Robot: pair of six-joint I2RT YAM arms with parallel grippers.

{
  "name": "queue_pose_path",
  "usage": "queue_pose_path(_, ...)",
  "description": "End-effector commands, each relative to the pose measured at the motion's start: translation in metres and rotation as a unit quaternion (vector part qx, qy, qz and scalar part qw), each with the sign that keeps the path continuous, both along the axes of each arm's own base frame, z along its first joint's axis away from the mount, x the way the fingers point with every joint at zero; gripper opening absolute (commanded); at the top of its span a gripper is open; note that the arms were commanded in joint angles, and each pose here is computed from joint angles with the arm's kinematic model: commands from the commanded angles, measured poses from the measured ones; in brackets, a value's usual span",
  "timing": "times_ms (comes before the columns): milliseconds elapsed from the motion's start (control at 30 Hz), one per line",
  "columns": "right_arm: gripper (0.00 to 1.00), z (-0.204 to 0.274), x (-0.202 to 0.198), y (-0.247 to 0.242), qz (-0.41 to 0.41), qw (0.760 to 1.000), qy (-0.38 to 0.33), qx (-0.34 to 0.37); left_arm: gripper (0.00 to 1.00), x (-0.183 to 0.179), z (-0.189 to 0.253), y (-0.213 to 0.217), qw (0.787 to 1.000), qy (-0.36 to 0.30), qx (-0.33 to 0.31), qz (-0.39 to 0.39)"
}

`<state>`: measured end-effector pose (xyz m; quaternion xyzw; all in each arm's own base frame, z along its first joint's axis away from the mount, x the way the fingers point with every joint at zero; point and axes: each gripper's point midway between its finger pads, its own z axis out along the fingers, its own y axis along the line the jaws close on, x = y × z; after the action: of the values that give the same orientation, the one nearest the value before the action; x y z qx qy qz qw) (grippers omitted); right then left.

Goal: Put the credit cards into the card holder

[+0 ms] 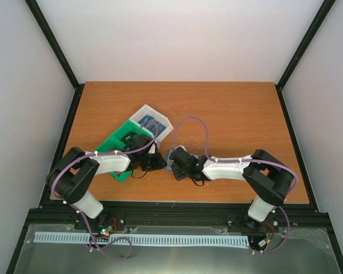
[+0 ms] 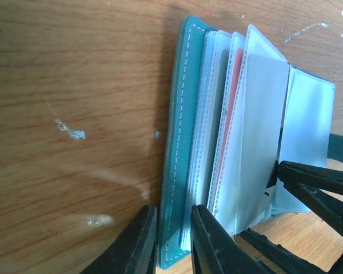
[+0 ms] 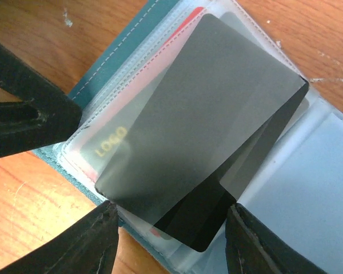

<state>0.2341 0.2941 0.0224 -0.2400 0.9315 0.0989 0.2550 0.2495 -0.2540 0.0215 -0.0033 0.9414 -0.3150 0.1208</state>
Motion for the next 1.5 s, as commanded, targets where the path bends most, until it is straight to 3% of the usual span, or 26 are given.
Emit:
queue_pose_path(0, 0.52, 0.006, 0.006, 0.001, -0.058, 0.997, -0.010, 0.043, 0.20, -0.013, -0.014, 0.008, 1.000, 0.029, 0.013, -0.001)
queue_pose_path(200, 0.64, 0.007, 0.008, -0.006, -0.082, 0.996, -0.010, 0.043, 0.21, -0.003, -0.004, 0.015, 0.999, -0.001, 0.036, 0.008)
queue_pose_path(300, 0.70, 0.020, 0.006, -0.003, -0.087, 0.993, -0.003, 0.076, 0.24, 0.004, 0.012, 0.013, 0.999, -0.027, 0.027, 0.009)
queue_pose_path(467, 0.73, 0.049, 0.007, -0.009, -0.119, 0.984, 0.003, 0.136, 0.28, 0.016, 0.034, 0.010, 0.998, -0.061, 0.018, 0.010)
queue_pose_path(533, 0.69, 0.049, 0.009, -0.018, -0.154, 0.976, 0.025, 0.150, 0.30, 0.020, 0.044, 0.004, 0.997, -0.076, 0.002, 0.002)
queue_pose_path(700, 0.43, 0.028, 0.012, -0.038, -0.239, 0.958, 0.077, 0.141, 0.30, 0.025, 0.047, -0.012, 0.997, -0.073, -0.028, -0.019)
queue_pose_path(933, 0.16, 0.009, 0.012, -0.031, -0.238, 0.952, 0.117, 0.155, 0.26, 0.022, 0.030, -0.017, 0.997, -0.054, -0.029, -0.036)
queue_pose_path(1267, 0.13, -0.002, 0.015, -0.019, -0.228, 0.949, 0.139, 0.166, 0.25, 0.008, 0.013, -0.016, 0.998, -0.028, -0.033, -0.048)
queue_pose_path(1467, 0.08, 0.001, 0.012, -0.009, -0.211, 0.946, 0.152, 0.192, 0.18, 0.005, 0.007, -0.014, 0.998, -0.023, -0.030, -0.049)
